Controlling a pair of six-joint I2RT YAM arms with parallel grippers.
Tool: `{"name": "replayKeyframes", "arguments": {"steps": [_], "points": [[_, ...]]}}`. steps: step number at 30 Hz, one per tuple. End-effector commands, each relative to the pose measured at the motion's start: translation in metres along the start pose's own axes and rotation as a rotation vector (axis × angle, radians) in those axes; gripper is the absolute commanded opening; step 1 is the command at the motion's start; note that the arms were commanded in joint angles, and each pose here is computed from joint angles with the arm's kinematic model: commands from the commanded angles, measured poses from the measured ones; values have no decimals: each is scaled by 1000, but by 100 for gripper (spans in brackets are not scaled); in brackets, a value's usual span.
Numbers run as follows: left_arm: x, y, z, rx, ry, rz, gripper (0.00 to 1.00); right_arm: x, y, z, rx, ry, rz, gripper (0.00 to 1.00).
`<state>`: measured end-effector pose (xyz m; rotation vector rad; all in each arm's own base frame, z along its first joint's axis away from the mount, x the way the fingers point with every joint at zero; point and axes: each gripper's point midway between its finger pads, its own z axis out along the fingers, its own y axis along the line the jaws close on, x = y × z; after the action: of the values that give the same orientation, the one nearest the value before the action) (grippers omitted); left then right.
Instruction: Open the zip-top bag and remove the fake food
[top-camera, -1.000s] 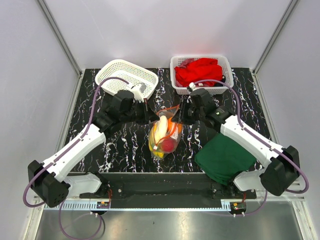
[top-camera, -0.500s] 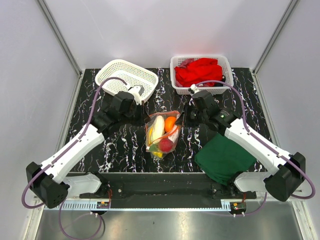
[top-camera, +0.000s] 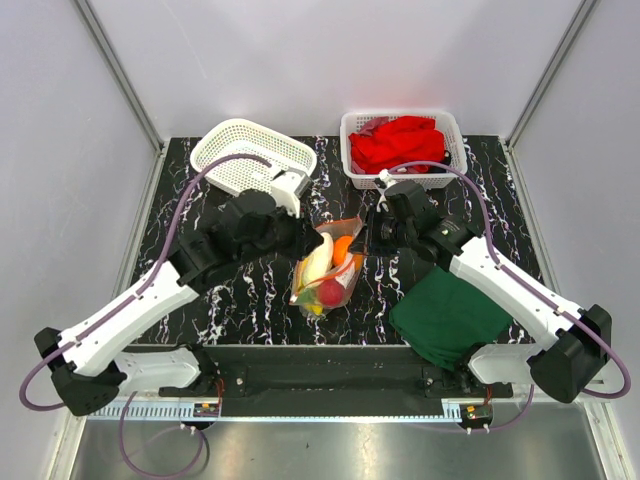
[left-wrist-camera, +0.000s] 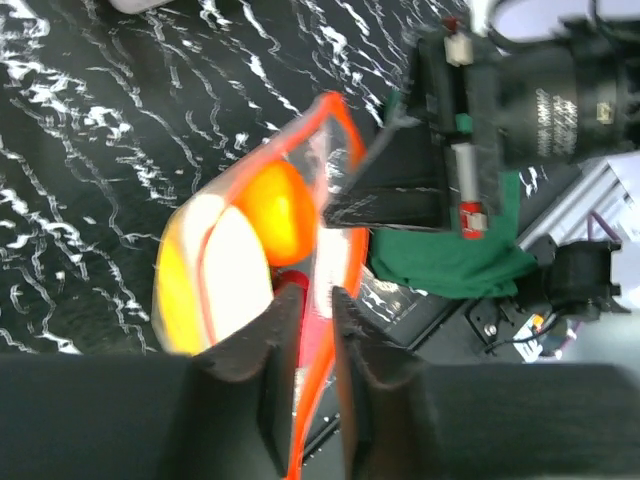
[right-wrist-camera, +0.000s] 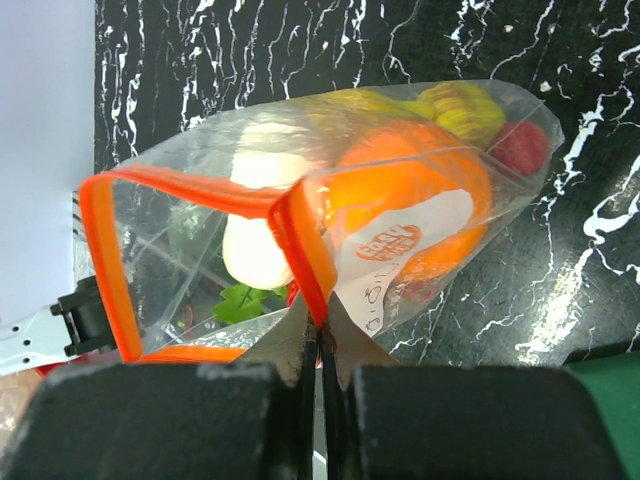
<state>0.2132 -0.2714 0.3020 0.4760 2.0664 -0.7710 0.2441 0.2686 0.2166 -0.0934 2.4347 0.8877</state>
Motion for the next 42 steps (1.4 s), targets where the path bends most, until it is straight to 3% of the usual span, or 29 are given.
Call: {"name": "replayKeyframes", "arguments": {"steps": [1,5,10,15,19,32,36,38,39,42], "points": [[-4,-12,20,-16,-6,72,15,-16,27,-14,-88,-45,-39,0],[19,-4,42,-81,96,47,13,-17,28,-17,-93,-54,-42,0],[26,29,52,-275,107,80,15,-14,27,-18,-95,-49,-43,0],[42,45,63,-365,148,112,42,-13,27,-18,-95,-47,-42,0],[56,51,71,-391,185,114,55,-13,27,-19,-99,-48,-43,0],[80,79,90,-529,234,157,66,-11,25,-20,-94,-48,-48,0],[81,80,94,-518,221,164,61,-9,24,-20,-93,-45,-50,0],[79,78,94,-509,216,170,49,-9,23,-20,-92,-46,-53,0],[76,76,92,-500,209,166,37,-9,23,-20,-90,-46,-54,0],[67,62,85,-436,187,141,22,-8,21,-20,-81,-47,-55,0]]}}
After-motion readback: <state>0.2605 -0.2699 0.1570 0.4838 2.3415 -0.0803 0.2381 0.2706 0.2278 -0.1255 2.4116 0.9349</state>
